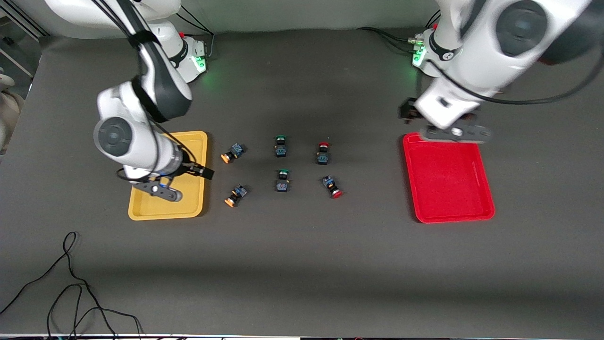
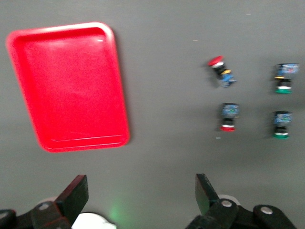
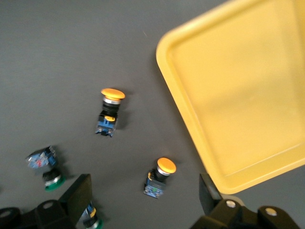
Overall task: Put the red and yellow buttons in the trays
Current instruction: 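Grasp yellow button with the right gripper while the left gripper grasps red button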
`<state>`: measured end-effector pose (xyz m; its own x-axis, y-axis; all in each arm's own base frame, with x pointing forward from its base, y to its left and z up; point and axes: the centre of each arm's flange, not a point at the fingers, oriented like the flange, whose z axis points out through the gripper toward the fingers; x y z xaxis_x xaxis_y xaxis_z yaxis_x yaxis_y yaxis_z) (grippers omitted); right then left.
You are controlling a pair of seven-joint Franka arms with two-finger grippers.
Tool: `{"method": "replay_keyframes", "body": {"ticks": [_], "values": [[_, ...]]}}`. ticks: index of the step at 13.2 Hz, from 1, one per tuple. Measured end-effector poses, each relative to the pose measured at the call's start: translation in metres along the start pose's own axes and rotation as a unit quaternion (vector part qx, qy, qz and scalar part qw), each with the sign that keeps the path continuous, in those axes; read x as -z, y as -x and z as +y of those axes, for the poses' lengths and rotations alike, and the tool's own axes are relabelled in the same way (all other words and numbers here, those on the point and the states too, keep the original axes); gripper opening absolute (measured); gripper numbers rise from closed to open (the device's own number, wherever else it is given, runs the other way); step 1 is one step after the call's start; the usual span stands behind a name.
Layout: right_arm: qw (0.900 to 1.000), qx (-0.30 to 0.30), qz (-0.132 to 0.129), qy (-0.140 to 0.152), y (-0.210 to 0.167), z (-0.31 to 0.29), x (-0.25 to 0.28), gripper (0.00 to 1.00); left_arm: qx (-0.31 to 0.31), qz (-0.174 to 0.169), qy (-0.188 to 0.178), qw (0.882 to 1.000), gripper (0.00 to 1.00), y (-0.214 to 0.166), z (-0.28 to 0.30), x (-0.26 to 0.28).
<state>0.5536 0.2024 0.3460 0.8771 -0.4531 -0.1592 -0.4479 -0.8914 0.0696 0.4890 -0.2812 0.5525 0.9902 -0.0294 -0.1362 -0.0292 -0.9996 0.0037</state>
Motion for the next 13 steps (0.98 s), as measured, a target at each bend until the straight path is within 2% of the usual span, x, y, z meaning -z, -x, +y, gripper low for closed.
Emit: {"method": "replay_keyframes", "body": {"ticks": [3, 6, 9, 13], "values": [[0.999, -0.046, -0.006, 0.010, 0.031, 0.001, -0.066, 1.00, 0.010, 0.015, 0.003, 1.000, 1.00, 0.032, 0.091, -0.030], [0.997, -0.069, -0.010, 0.014, 0.063, 0.002, -0.109, 1.00, 0.004, 0.024, 0.010, 1.000, 1.00, 0.051, 0.150, -0.077], [0.996, -0.090, -0.011, 0.016, 0.095, -0.001, -0.148, 1.00, 0.001, 0.028, 0.015, 0.999, 1.00, 0.053, 0.180, -0.153], [0.995, -0.099, -0.015, 0.017, 0.110, 0.004, -0.186, 1.00, 0.002, 0.022, 0.011, 1.000, 1.00, 0.043, 0.187, -0.259]]}}
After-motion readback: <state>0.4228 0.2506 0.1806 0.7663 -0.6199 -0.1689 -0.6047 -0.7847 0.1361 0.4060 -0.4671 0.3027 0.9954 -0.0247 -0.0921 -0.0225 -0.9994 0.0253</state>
